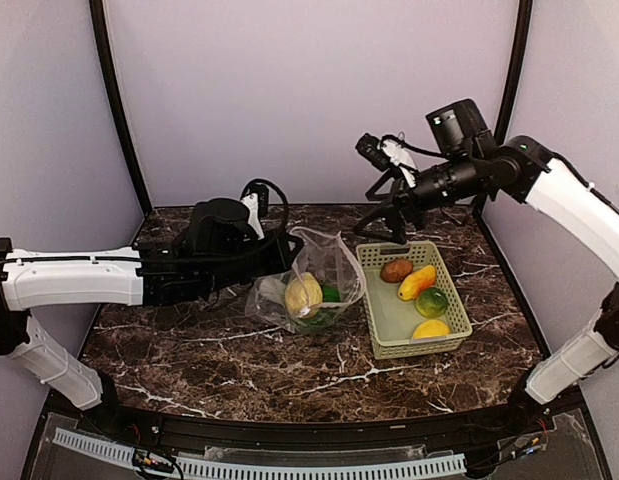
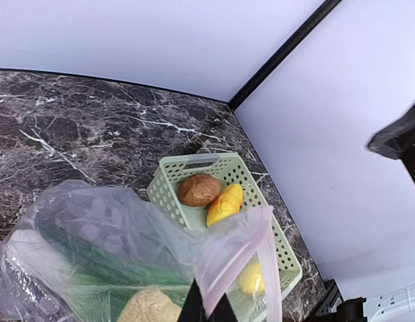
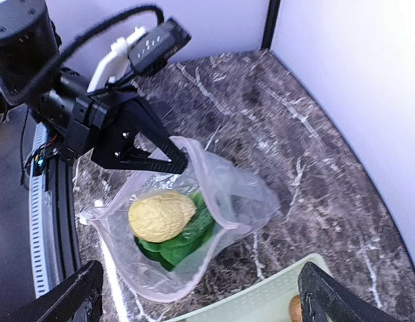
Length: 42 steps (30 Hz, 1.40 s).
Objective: Place the food in the zip-top bag and seal the zipper
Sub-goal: Place the fake fruit in the zipper food storage bag, then pick up the fake fruit from the bin.
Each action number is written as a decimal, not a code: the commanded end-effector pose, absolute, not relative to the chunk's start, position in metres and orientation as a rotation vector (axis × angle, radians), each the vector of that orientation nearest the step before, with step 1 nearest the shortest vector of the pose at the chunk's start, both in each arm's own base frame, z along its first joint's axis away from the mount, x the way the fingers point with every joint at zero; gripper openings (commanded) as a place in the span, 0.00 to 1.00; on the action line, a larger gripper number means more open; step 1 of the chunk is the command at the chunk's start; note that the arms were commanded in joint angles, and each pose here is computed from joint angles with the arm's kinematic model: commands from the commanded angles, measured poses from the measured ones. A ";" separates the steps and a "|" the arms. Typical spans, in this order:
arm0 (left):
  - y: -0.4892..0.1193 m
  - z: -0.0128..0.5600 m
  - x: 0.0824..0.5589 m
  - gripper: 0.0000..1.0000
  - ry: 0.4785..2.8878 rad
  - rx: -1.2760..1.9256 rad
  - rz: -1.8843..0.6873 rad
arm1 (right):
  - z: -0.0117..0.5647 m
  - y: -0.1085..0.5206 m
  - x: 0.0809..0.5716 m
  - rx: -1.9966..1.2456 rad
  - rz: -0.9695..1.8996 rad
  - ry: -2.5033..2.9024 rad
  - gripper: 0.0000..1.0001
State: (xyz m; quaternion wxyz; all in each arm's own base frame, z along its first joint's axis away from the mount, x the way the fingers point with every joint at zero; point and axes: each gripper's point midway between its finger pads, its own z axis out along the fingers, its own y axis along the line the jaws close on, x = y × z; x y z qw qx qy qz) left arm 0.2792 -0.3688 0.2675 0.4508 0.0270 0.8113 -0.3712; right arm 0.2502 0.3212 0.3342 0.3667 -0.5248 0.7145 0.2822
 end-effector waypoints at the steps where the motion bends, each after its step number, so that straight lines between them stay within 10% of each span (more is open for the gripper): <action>1: -0.351 0.284 0.292 0.01 1.908 -0.092 -0.952 | 0.337 0.270 0.292 -1.147 0.434 1.828 0.99; 17: -0.373 0.294 0.272 0.01 2.073 0.224 -0.719 | 0.138 0.149 0.341 -1.467 0.200 2.248 0.43; 42: -0.365 0.341 0.238 0.01 1.953 0.258 -0.883 | 0.055 0.139 0.366 -1.969 0.090 2.144 0.65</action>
